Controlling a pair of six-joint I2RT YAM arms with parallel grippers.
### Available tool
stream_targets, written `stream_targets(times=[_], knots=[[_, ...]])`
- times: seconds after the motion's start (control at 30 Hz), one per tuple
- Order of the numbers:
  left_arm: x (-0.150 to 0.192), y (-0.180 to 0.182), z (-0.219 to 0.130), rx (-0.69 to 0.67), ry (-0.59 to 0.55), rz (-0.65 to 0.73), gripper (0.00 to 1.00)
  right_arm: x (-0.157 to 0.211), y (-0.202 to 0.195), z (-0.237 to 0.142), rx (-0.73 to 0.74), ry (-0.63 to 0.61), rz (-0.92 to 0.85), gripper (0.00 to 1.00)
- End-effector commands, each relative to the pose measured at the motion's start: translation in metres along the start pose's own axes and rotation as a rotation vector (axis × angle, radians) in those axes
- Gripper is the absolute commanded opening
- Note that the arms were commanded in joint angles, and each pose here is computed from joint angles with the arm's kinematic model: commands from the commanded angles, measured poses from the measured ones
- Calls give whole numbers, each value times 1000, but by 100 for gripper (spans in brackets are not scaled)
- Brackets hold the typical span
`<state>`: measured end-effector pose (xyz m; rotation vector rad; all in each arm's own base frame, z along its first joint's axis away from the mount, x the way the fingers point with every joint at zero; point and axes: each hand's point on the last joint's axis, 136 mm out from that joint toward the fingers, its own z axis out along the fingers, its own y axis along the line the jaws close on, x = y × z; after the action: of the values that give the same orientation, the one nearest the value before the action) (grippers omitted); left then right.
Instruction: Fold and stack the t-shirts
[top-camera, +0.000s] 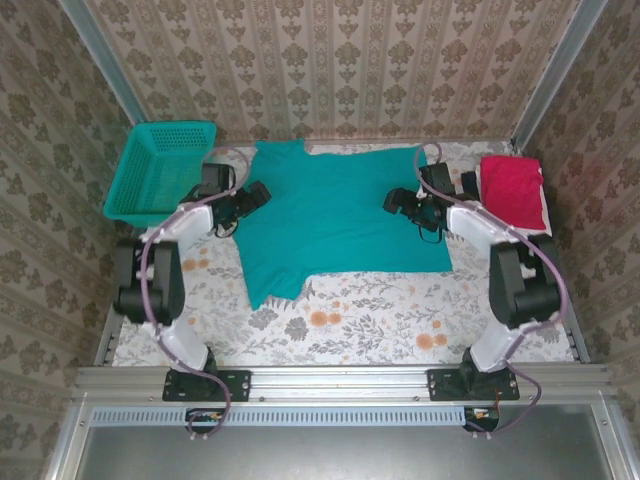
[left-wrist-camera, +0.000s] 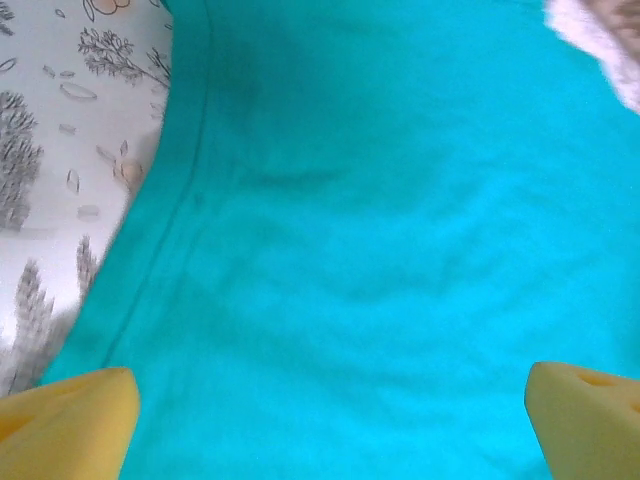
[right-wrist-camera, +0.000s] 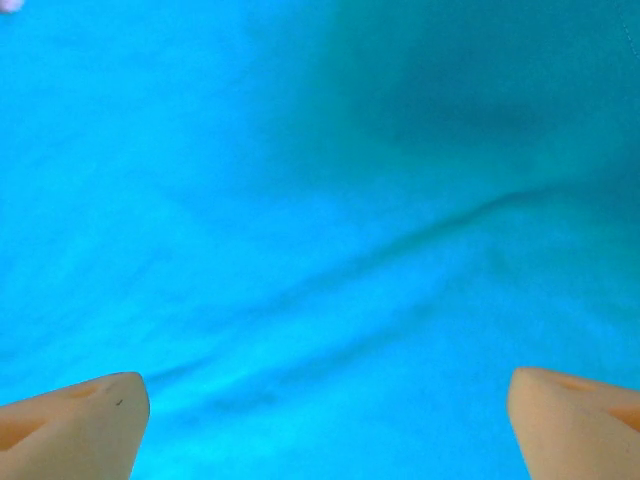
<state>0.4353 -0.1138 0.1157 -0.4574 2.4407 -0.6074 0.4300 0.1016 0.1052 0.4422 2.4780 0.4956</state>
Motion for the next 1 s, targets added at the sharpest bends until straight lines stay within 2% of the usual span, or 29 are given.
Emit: stream_targets(times=[0.0, 0.13, 0.23, 0.37, 0.47, 0.6, 0.7, 0.77, 0.83, 0.93, 0.97], knots=[[33, 5, -39, -43, -27, 32, 100, 35, 19, -15, -67, 19, -34, 93], [88, 33, -74, -85, 4, -3, 100, 92, 66, -26, -194, 100, -178, 92], [120, 55, -96, -101, 30, -38, 100, 143, 99, -31, -234, 159, -329, 91], [140, 84, -112, -116, 43, -113, 100, 210, 144, -26, -269, 229, -548, 80], [141, 93, -117, -93, 32, -174, 100, 246, 172, -14, -278, 281, -630, 73], [137, 94, -124, -90, 32, -171, 100, 274, 198, 8, -294, 331, -628, 58], [137, 94, -124, -86, 40, -169, 100, 290, 203, 26, -279, 387, -624, 49], [138, 94, -124, -81, 46, -168, 100, 293, 203, 33, -267, 395, -620, 37], [139, 94, -124, -78, 50, -171, 100, 295, 198, 37, -245, 404, -615, 20], [140, 93, -123, -67, 58, -175, 100, 296, 191, 31, -234, 412, -624, 1], [141, 93, -122, -64, 61, -180, 100, 295, 189, 26, -237, 412, -625, 0]])
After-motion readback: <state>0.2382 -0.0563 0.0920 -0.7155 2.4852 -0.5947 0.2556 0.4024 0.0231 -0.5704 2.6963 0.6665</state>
